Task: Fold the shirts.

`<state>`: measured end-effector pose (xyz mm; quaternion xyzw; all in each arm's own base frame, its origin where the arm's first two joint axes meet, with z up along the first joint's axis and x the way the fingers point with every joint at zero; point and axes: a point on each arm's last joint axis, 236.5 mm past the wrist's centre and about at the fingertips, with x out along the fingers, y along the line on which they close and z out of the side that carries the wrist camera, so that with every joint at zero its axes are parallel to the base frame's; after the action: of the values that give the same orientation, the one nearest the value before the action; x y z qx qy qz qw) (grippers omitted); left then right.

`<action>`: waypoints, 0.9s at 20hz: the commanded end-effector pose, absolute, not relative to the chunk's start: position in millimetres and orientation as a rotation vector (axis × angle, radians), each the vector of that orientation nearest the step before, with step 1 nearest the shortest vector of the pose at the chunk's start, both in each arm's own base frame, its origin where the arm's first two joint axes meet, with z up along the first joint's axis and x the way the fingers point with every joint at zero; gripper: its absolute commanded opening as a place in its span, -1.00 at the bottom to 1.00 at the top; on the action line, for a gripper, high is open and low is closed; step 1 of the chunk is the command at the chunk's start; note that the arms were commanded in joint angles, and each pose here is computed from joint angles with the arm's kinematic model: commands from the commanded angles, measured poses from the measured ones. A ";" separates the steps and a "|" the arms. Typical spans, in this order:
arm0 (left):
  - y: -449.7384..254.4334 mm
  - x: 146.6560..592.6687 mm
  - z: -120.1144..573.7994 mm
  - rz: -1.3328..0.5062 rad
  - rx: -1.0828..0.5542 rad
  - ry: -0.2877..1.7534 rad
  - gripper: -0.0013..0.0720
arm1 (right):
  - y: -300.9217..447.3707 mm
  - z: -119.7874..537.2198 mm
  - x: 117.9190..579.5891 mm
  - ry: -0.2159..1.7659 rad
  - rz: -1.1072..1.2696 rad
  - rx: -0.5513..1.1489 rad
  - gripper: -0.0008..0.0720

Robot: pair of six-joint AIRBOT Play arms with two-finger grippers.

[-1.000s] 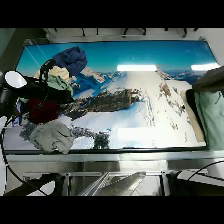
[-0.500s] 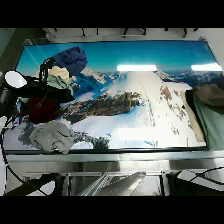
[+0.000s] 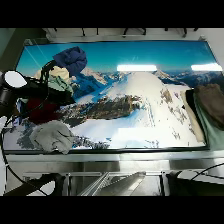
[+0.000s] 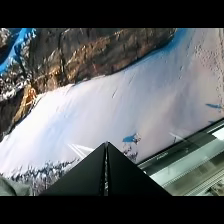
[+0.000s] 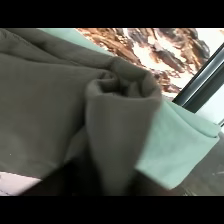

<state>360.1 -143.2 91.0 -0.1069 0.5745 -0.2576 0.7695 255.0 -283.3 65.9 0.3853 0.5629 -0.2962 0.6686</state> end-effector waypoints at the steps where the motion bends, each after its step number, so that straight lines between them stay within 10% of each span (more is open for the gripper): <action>1: -150.6 365.9 97.7 -0.573 -0.270 1.213 -0.90 | -270.0 62.3 241.5 1.350 -0.652 0.895 0.95; 12: -146.1 381.5 101.5 -0.597 -0.197 1.122 -0.90 | -253.7 189.6 175.3 1.183 -0.859 0.666 0.95; 18: -142.9 384.4 102.0 -0.587 -0.204 1.114 -0.90 | -119.2 237.6 286.5 1.012 -0.216 0.781 0.93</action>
<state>383.8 -143.6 101.5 -0.0965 0.5217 -0.2735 0.8023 243.0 -192.1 208.8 0.3414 0.4935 -0.2392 0.7633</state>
